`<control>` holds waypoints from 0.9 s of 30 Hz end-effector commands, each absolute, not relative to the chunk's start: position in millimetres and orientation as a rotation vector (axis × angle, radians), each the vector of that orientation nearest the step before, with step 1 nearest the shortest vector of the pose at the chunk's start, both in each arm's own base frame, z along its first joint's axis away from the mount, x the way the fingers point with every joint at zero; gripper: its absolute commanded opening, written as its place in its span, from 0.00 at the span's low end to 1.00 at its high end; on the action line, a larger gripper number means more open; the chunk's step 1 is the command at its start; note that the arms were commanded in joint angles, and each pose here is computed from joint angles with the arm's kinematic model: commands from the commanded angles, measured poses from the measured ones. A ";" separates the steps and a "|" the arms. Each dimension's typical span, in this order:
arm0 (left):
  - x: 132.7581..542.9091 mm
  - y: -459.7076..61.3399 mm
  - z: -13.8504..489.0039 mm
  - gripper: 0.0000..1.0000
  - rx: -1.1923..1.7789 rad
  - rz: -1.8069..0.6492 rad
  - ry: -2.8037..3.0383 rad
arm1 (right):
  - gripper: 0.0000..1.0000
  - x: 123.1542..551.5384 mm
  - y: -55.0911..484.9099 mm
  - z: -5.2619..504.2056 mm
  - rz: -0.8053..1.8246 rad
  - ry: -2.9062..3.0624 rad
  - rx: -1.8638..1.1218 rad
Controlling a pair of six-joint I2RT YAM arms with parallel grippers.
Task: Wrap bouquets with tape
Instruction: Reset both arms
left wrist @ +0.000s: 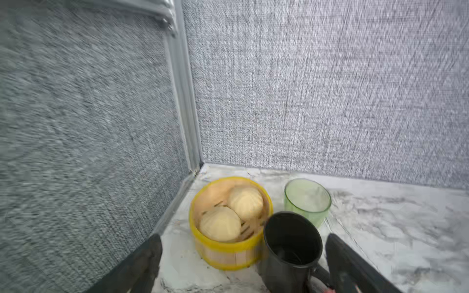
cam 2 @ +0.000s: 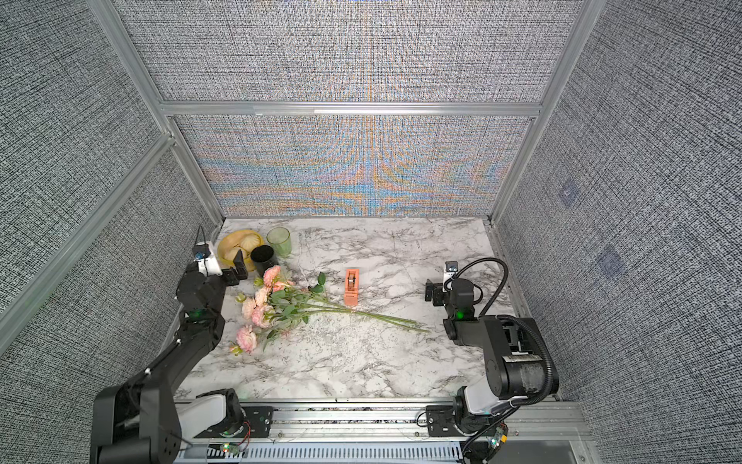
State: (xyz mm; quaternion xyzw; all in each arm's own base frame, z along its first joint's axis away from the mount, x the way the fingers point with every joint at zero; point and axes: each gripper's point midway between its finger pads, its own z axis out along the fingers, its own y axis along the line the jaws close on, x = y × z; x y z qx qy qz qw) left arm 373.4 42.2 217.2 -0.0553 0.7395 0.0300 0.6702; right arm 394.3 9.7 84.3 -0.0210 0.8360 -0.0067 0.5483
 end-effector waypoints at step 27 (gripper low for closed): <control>398.3 -14.5 100.4 1.00 0.082 -0.118 1.876 | 0.99 398.1 10.1 86.8 -0.017 1.970 -0.051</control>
